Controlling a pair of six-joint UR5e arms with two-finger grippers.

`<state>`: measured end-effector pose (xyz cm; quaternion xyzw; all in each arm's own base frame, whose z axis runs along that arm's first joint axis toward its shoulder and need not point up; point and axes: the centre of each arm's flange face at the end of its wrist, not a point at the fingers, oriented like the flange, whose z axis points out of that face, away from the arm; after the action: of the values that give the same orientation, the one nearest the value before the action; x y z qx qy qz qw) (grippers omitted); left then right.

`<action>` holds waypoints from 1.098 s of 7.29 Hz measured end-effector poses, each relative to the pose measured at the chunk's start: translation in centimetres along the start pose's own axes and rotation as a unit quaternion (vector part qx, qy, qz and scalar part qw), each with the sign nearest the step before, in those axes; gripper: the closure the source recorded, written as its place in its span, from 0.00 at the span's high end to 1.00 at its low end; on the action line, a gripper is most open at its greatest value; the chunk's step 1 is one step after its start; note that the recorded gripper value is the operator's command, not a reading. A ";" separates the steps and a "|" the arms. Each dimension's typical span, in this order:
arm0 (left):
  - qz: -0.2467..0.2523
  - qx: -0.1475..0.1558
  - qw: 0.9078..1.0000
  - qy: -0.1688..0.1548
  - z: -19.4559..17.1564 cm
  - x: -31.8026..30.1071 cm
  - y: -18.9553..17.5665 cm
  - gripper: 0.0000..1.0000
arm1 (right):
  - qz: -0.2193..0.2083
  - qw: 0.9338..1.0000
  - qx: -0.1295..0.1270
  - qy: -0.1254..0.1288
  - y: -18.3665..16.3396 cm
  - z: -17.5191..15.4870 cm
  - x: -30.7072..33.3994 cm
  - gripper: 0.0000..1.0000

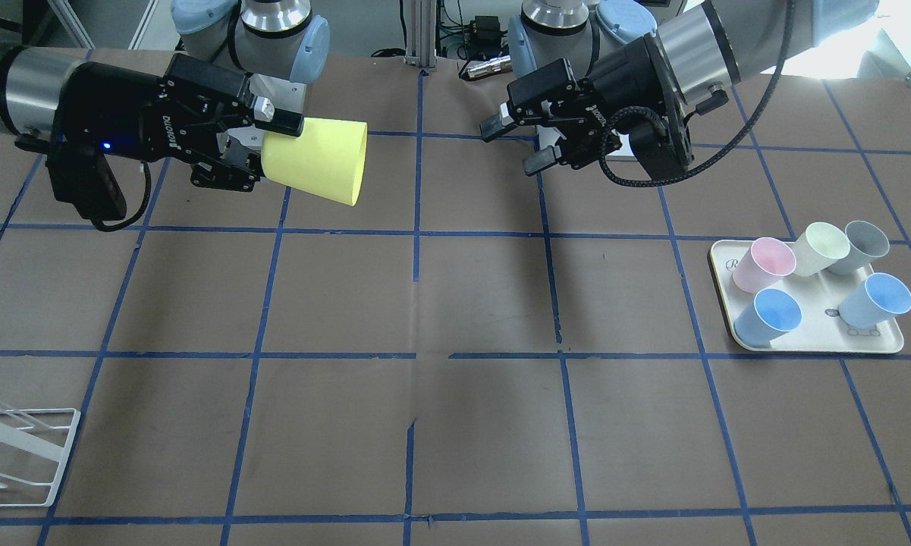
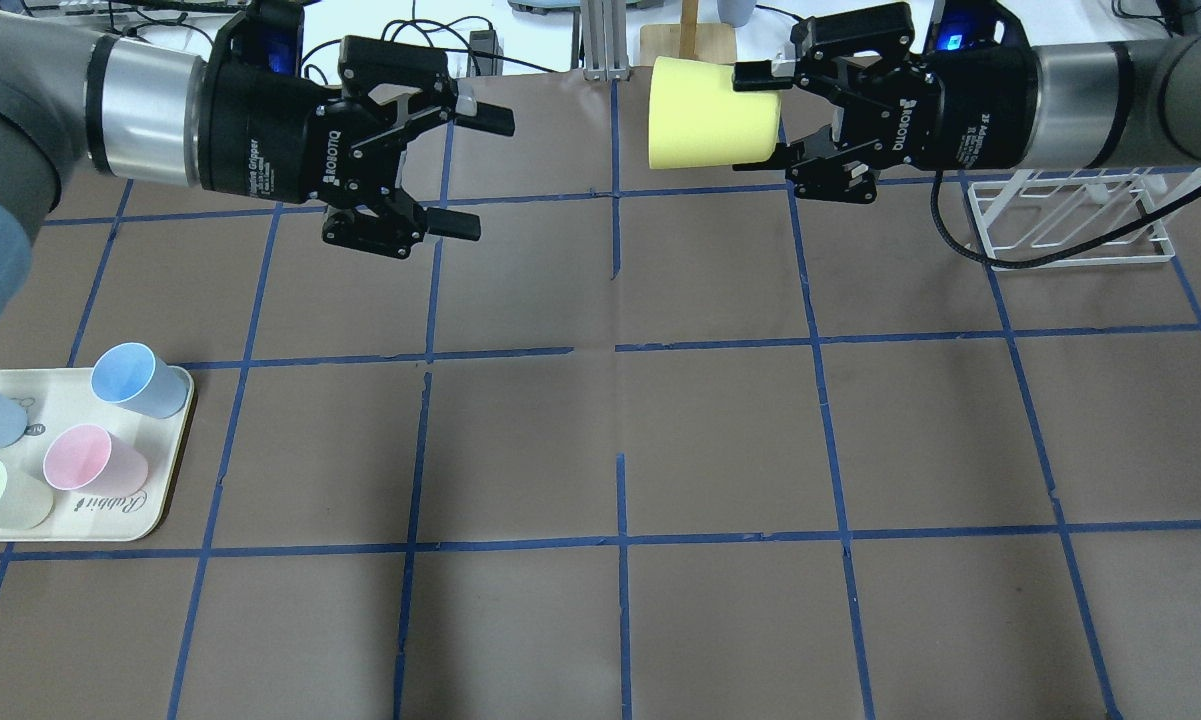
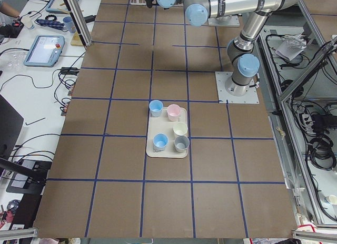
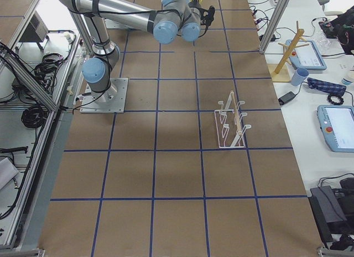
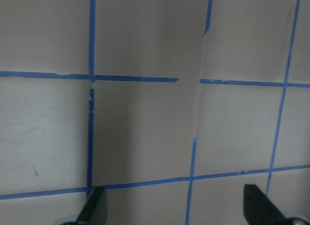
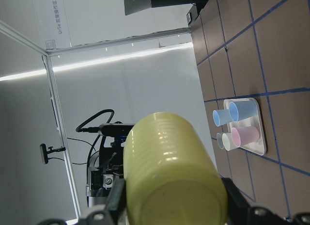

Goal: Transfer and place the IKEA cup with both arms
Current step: 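Lift the yellow cup with the right gripper while the left gripper approaches, then close the left gripper on the yellow cup's rim beside the right gripper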

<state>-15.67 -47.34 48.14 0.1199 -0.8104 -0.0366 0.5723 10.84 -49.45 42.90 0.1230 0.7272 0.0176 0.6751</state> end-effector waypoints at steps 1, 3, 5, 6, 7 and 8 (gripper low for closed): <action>-0.014 -0.005 0.999 0.047 0.6 -0.8 -0.7 1.00 | 0.030 0.999 0.004 -0.010 0.4 0.2 0.6 0.17; -0.017 -0.009 0.994 0.103 1.7 -2.0 -1.9 1.00 | 0.064 0.998 -0.004 -0.015 1.6 1.1 0.9 0.16; 0.041 -0.005 0.993 0.112 2.7 -1.5 -2.6 1.00 | 0.065 0.998 -0.021 -0.011 2.8 2.7 0.4 0.16; 0.060 -0.012 0.992 0.111 3.7 -0.9 -2.0 1.00 | 0.065 0.998 -0.025 -0.010 3.2 3.1 0.3 0.16; 0.071 -0.020 0.991 0.110 4.5 -0.2 -1.1 1.00 | 0.067 0.997 -0.028 -0.010 3.4 3.4 0.1 0.16; 0.080 -0.024 0.990 0.110 4.9 0.3 -0.4 1.00 | 0.069 0.997 -0.029 -0.009 3.9 3.5 -0.1 0.16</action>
<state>-20.27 -48.13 46.67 0.0444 -0.7483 0.0031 0.6619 14.88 -46.21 43.44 0.1535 0.7098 0.0840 0.6823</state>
